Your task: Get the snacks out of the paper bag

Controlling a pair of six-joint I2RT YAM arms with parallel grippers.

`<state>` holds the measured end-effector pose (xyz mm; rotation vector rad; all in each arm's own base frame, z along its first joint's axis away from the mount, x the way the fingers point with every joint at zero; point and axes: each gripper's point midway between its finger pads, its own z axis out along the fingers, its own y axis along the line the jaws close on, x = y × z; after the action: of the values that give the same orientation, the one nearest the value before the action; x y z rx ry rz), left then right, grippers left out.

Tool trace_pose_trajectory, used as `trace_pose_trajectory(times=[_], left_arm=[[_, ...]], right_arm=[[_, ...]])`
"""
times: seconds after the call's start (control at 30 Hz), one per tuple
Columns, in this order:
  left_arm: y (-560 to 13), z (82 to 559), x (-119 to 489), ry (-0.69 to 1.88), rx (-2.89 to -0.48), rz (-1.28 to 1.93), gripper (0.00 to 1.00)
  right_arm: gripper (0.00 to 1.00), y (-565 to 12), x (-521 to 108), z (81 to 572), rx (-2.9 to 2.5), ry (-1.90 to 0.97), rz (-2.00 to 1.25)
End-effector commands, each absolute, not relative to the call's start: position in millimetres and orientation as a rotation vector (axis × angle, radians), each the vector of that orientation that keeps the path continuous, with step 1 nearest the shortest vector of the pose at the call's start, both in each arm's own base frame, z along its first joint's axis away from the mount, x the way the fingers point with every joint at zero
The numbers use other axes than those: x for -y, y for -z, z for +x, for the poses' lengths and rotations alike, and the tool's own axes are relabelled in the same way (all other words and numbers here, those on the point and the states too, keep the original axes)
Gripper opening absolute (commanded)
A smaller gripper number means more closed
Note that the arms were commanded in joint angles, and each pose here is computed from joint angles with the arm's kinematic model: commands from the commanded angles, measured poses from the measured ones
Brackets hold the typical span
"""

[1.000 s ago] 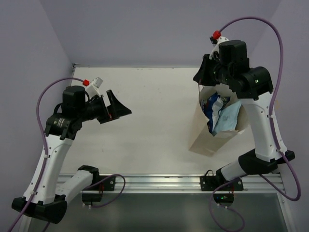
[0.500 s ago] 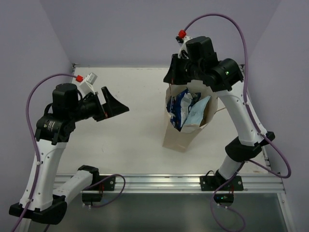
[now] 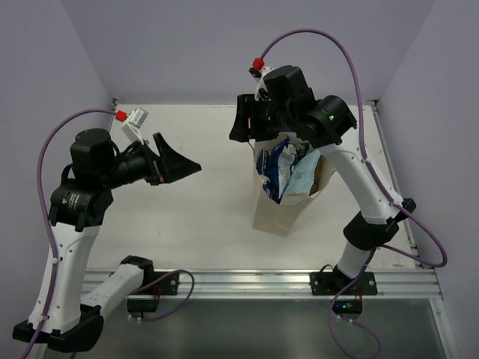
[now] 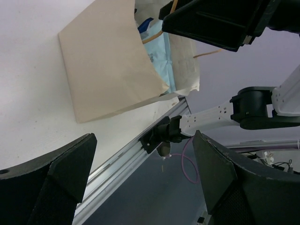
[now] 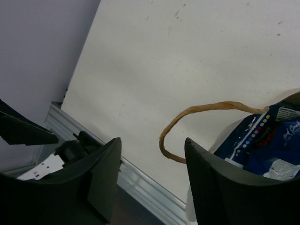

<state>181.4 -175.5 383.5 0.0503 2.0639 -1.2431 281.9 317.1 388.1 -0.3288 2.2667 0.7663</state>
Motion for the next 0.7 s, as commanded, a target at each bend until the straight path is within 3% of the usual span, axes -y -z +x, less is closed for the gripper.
trace_pose_trajectory(times=[0.0,0.07,0.1,0.3,0.33,0.67], left_arm=[[-413.0,183.7,186.2,1.321,-1.973,0.142,0.92],[-415.5,188.0,188.9,1.335,-1.97,0.153,0.92],[-416.0,191.6,191.5,1.346,-1.973,0.158,0.92],[-431.0,204.3,223.6,1.42,-1.947,0.223,0.92],[-435.8,208.4,229.1,1.409,-1.936,0.226,0.92],[-441.0,250.7,273.7,1.38,-1.948,0.283,0.93]], right_arm=[[0.62,-413.2,-291.3,270.9,-2.194,-0.733,-0.297],[0.64,-415.0,-276.9,266.9,-2.19,-0.682,-0.287],[0.73,-414.2,-271.4,265.9,-2.193,-0.659,-0.283],[0.76,-420.5,-231.2,256.0,-2.168,-0.528,-0.231],[0.94,-422.7,-226.6,254.7,-2.161,-0.518,-0.222],[0.96,-441.7,-180.1,235.3,-2.098,-0.467,-0.137]])
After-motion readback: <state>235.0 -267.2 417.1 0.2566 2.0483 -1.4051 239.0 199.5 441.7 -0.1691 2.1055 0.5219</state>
